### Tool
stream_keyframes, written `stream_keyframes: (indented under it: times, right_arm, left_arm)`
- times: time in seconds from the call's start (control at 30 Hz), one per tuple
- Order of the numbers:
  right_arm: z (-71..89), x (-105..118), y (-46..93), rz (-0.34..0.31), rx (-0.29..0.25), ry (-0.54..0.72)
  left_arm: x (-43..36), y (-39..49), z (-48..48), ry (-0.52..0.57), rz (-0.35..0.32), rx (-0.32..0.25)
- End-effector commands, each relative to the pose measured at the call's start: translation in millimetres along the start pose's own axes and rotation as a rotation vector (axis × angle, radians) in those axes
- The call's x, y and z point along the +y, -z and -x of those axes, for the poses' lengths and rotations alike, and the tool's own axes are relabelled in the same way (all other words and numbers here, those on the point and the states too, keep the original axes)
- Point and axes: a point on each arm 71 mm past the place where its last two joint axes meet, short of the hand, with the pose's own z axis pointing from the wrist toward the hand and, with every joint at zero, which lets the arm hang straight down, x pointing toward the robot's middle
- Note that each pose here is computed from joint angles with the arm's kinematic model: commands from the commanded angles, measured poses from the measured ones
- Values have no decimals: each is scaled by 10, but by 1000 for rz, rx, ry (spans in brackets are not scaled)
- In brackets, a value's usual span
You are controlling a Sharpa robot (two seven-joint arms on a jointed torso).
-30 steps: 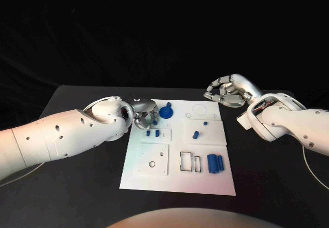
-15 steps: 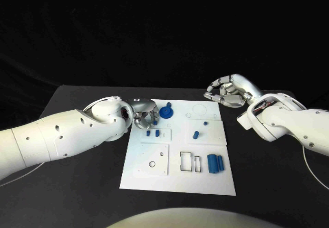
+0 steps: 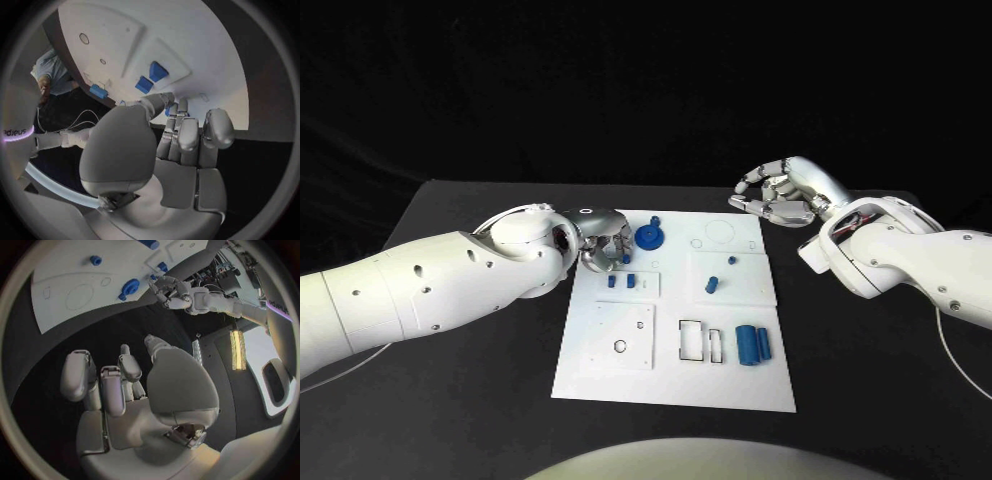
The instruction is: Assemble the parts on the task board
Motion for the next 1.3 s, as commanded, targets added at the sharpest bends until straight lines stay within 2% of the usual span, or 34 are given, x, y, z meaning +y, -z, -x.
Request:
stream_keyframes:
  times: [0.03,0.23,0.33,0.43,0.53,0.6,0.67,0.8,0.87,0.9,0.93,1.07,1.3]
  right_arm:
    - [-11,8,1,11,7,7]
    - [-3,-6,2,6,7,10]
    - [1,-27,4,-1,17,18]
    - [-9,-49,8,-8,47,39]
    - [-45,-68,16,-12,114,86]
    - [-81,-75,26,-10,171,135]
    - [-118,-74,40,-1,222,196]
    - [-190,-59,81,31,305,368]
    - [-239,-57,118,42,344,474]
    - [-247,-57,124,43,350,492]
    - [-273,-55,143,45,367,551]
    - [-325,-46,180,45,387,656]
    - [-404,6,197,62,359,718]
  left_arm:
    - [-5,9,-3,-1,-3,4]
    - [53,53,4,-2,10,-8]
    - [131,99,26,-1,30,-32]
    - [205,138,69,9,44,-69]
    - [278,186,140,65,46,-137]
    - [327,226,196,151,43,-195]
    - [381,265,239,288,43,-243]
    - [472,344,281,675,15,-302]
    - [494,395,295,902,-21,-327]
    - [495,405,298,939,-29,-332]
    - [494,439,307,1054,-56,-348]
    - [478,514,327,1234,-110,-382]
    - [447,590,350,1353,-156,-423]
